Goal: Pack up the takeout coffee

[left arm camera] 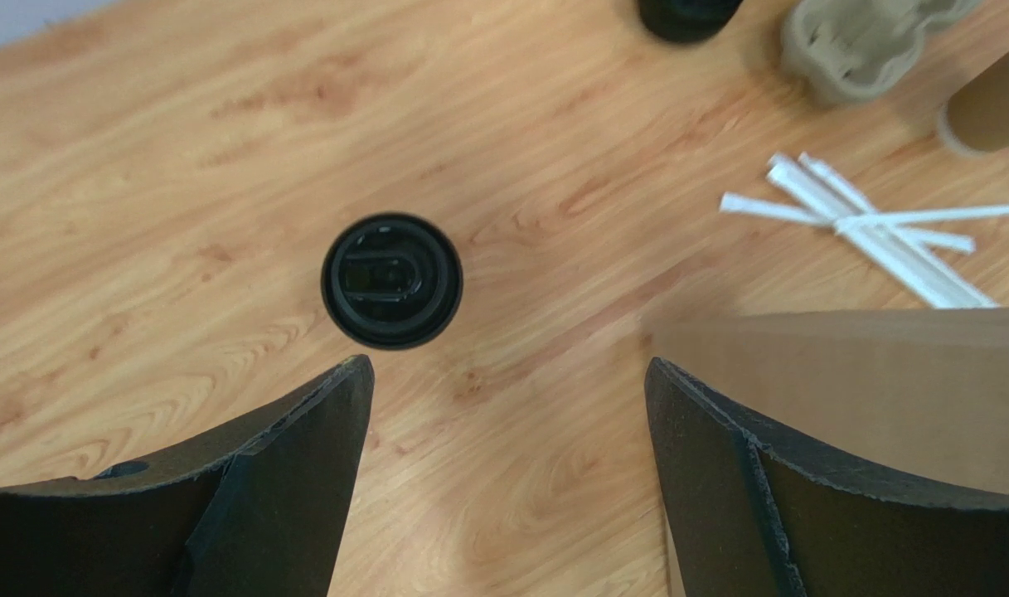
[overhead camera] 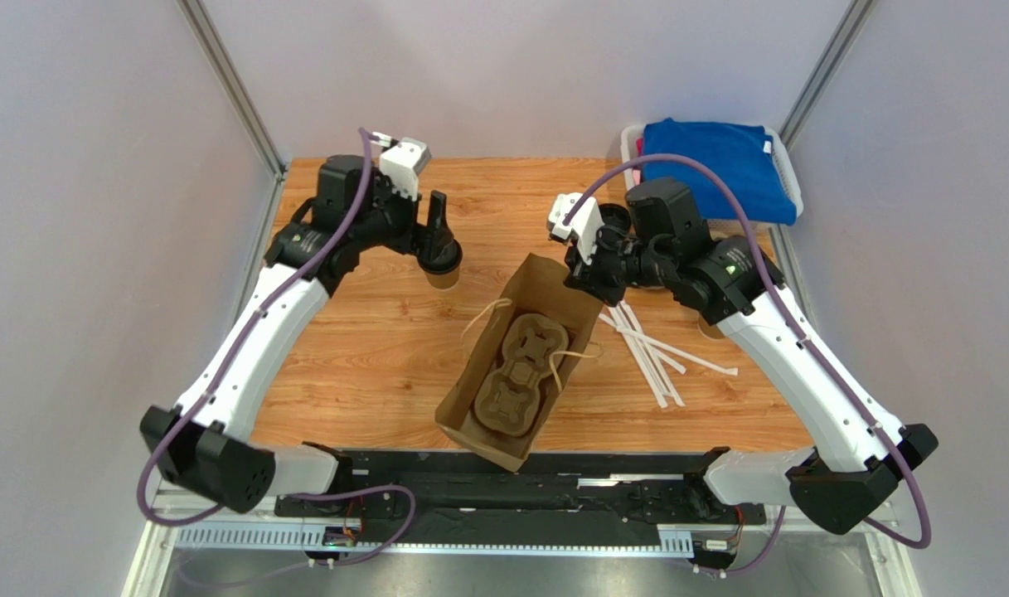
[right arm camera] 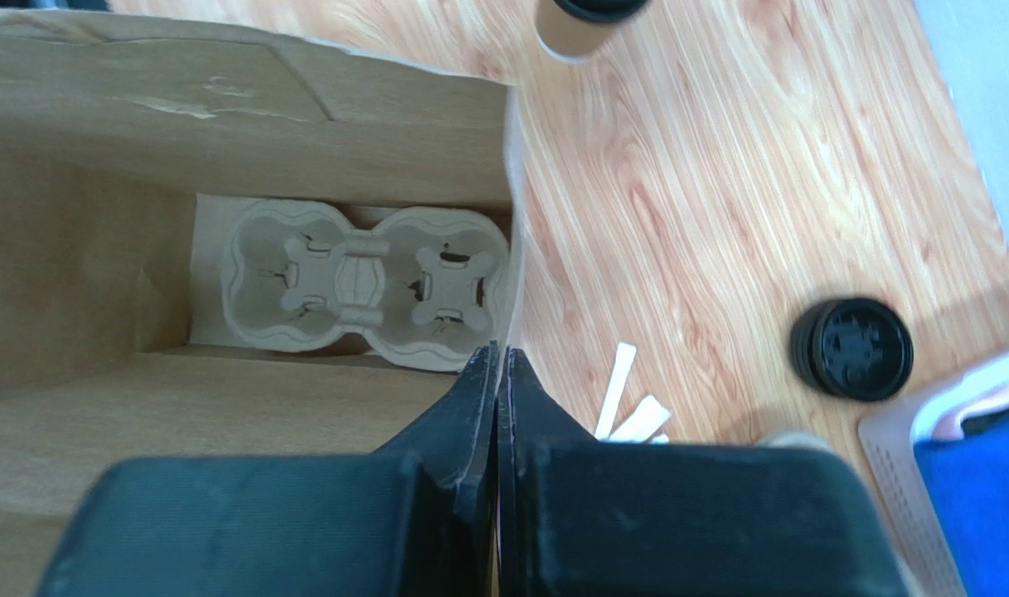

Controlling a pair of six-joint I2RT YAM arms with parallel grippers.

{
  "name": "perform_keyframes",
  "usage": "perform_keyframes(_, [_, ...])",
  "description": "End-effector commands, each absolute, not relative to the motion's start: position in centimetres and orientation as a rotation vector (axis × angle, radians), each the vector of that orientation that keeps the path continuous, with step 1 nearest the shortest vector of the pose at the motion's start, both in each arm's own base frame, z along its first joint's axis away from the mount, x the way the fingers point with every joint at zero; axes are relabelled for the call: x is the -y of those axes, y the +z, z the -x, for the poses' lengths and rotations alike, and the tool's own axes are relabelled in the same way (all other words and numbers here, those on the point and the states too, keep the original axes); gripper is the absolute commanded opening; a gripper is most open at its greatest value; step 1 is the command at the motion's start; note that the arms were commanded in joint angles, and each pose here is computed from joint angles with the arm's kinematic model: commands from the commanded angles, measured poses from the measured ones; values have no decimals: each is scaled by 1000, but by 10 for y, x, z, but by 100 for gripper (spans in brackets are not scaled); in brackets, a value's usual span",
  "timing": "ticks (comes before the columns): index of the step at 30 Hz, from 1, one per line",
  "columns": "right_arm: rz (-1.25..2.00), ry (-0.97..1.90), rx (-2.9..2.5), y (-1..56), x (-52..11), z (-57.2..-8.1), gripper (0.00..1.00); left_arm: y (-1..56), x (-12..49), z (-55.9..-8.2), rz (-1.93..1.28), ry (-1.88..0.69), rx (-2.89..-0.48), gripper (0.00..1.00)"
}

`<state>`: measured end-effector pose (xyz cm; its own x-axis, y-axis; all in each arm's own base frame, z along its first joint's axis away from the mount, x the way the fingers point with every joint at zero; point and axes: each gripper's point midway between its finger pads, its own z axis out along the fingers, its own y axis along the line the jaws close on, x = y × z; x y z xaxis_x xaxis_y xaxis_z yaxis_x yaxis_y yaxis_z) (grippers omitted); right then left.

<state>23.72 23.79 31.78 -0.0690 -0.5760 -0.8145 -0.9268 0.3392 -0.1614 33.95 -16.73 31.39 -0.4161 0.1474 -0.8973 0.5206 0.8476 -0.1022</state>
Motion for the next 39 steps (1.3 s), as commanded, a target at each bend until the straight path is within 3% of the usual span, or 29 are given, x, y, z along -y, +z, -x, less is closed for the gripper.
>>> perform_keyframes(1, [1229, 437, -1836, 314, -226, -248, 0, 278, 158, -360, -581, -390, -2086, 89])
perform_keyframes(7, [1189, 394, -1888, 305, -216, -251, 3, 216, 148, -408, -657, -233, -2304, 96])
perform_keyframes(14, [1154, 381, -1942, 299, -205, -257, 12, 199, 156, -446, -631, -216, -2385, 98])
perform_keyframes(18, [1159, 379, -1953, 296, -201, -257, 19, 184, 156, -449, -603, -215, -2451, 98])
perform_keyframes(19, [1158, 377, -1953, 296, -201, -257, 25, 178, 157, -449, -600, -217, -2466, 98])
perform_keyframes(22, [1166, 379, -1951, 296, -200, -257, 33, 168, 155, -450, -594, -203, -2504, 99])
perform_keyframes(33, [1162, 368, -1952, 299, -197, -262, 44, 148, 151, -446, -568, -178, -2575, 99])
perform_keyframes(39, [1156, 357, -1946, 303, -196, -268, 62, 138, 149, -445, -558, -177, -2601, 99])
